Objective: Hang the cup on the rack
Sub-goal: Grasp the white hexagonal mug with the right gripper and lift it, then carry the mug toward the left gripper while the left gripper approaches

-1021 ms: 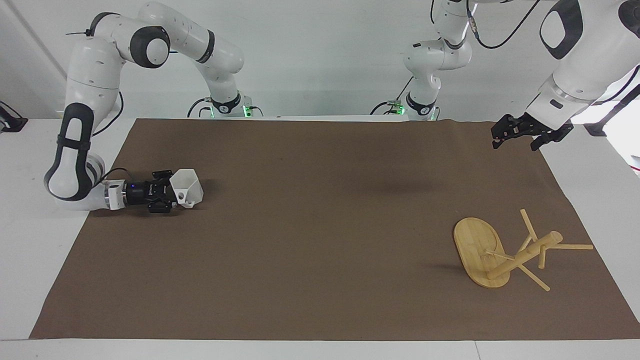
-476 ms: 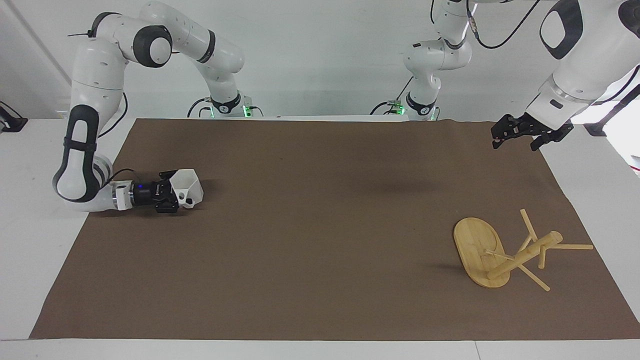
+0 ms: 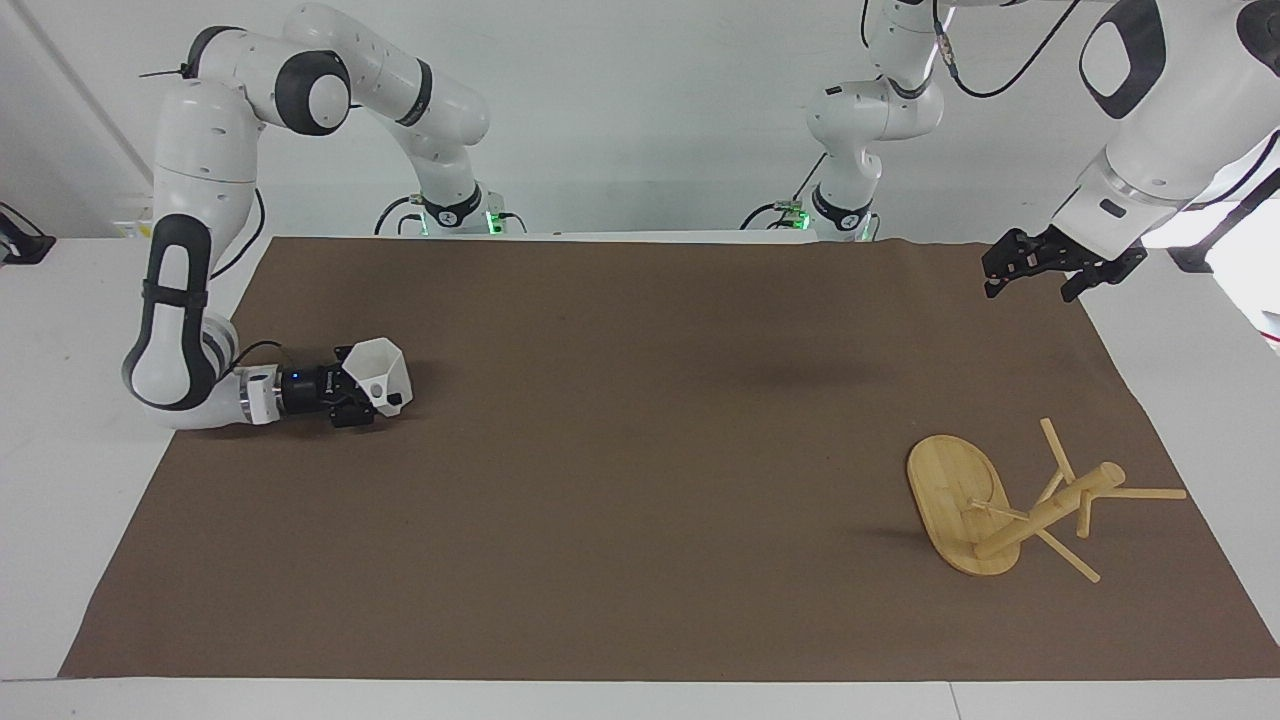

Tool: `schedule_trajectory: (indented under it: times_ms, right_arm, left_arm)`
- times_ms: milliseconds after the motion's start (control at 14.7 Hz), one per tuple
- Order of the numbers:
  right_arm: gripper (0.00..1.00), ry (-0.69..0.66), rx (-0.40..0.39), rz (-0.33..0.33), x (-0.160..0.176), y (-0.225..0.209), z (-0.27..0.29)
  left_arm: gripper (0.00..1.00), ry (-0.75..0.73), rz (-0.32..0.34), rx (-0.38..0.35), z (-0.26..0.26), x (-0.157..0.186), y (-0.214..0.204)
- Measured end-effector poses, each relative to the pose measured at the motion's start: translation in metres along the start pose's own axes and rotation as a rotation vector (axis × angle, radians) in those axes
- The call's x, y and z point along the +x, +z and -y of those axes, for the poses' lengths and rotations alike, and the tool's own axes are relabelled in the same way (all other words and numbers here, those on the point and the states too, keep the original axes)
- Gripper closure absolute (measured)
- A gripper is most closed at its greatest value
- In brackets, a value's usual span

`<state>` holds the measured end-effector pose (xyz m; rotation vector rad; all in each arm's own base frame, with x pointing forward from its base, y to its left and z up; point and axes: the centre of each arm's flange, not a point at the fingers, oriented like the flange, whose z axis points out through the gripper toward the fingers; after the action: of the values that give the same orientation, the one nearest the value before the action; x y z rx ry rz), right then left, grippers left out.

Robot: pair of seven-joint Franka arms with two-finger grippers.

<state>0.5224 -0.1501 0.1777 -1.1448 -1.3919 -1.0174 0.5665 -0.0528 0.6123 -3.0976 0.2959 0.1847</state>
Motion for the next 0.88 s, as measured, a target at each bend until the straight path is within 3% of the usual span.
schedule_trajectory:
  times_ms: [136, 476, 681, 885]
  right_arm:
    - [0.23, 0.014, -0.013, -0.018, 0.012, 0.027, -0.022]
    - [0.23, 0.080, -0.093, 0.020, 0.091, 0.137, -0.082]
    - [0.23, 0.122, -0.145, 0.026, 0.116, 0.204, -0.105]
    - [0.23, 0.175, -0.229, 0.046, 0.133, 0.270, -0.124]
  left_arm:
    - [0.00, 0.001, 0.000, 0.000, -0.001, 0.000, 0.000]
    - [0.00, 0.014, 0.020, 0.001, -0.010, -0.007, -0.004]
    - [0.00, 0.009, 0.016, 0.001, -0.008, -0.008, -0.006]
    - [0.00, -0.033, -0.040, 0.006, -0.014, 0.000, -0.001]
